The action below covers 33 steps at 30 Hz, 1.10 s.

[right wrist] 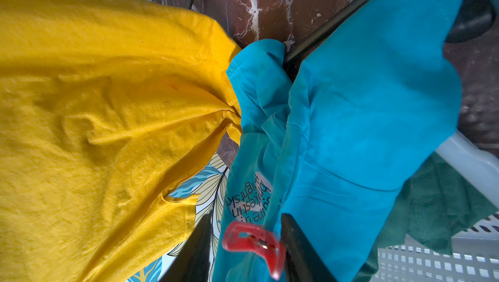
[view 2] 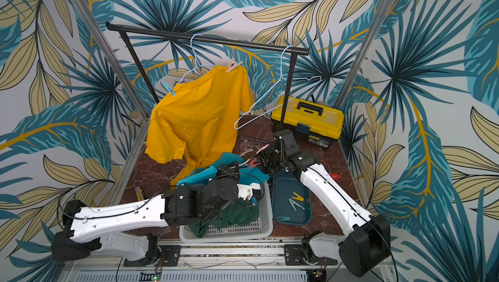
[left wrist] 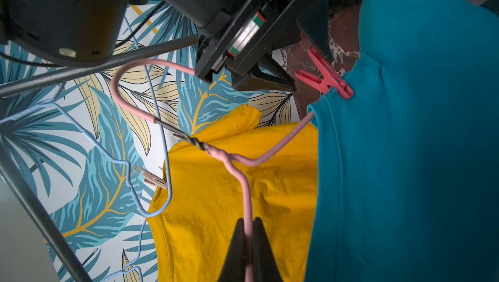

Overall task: Remove the clothespins securing t-shirts to the hanger
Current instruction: Remove the clothespin from the hanger.

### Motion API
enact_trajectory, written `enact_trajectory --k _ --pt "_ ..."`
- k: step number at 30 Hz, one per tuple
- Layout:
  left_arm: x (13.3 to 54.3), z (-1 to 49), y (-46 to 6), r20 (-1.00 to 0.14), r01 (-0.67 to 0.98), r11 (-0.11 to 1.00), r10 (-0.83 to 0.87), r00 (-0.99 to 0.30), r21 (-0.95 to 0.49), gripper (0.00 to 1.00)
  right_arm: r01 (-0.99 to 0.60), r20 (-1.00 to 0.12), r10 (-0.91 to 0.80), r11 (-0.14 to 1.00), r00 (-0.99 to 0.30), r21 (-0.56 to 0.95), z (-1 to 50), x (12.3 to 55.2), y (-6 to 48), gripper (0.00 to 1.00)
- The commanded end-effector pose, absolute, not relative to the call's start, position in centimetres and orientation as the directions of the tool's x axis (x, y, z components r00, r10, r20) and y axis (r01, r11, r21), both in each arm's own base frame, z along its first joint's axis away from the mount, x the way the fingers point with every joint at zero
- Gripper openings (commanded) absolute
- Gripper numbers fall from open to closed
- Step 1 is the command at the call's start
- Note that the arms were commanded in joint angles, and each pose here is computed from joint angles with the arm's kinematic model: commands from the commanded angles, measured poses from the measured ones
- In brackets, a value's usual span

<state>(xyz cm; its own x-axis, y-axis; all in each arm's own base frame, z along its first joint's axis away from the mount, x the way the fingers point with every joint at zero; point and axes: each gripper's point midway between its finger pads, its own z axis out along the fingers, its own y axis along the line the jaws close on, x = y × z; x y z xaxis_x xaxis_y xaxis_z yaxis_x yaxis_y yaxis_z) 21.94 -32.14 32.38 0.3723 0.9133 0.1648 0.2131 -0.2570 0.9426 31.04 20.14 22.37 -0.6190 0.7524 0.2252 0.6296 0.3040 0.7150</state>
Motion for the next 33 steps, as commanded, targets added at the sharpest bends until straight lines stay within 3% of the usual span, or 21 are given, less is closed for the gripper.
enact_trajectory --k 1,20,33 --pt "20.9 31.2 -33.6 0.187 0.220 -0.312 0.873 0.451 0.924 0.00 0.620 0.239 0.741 0.289 -0.628 0.730 22.2 31.6 20.9 0.39" --pt "20.9 31.5 -33.3 0.183 0.217 -0.304 0.877 0.444 0.928 0.00 0.629 0.240 0.743 0.297 -0.625 0.719 21.1 30.5 20.4 0.16" --pt "20.9 31.7 -32.9 0.186 0.214 -0.301 0.881 0.435 0.929 0.00 0.629 0.214 0.797 0.249 -0.565 0.736 20.3 30.0 18.7 0.11"
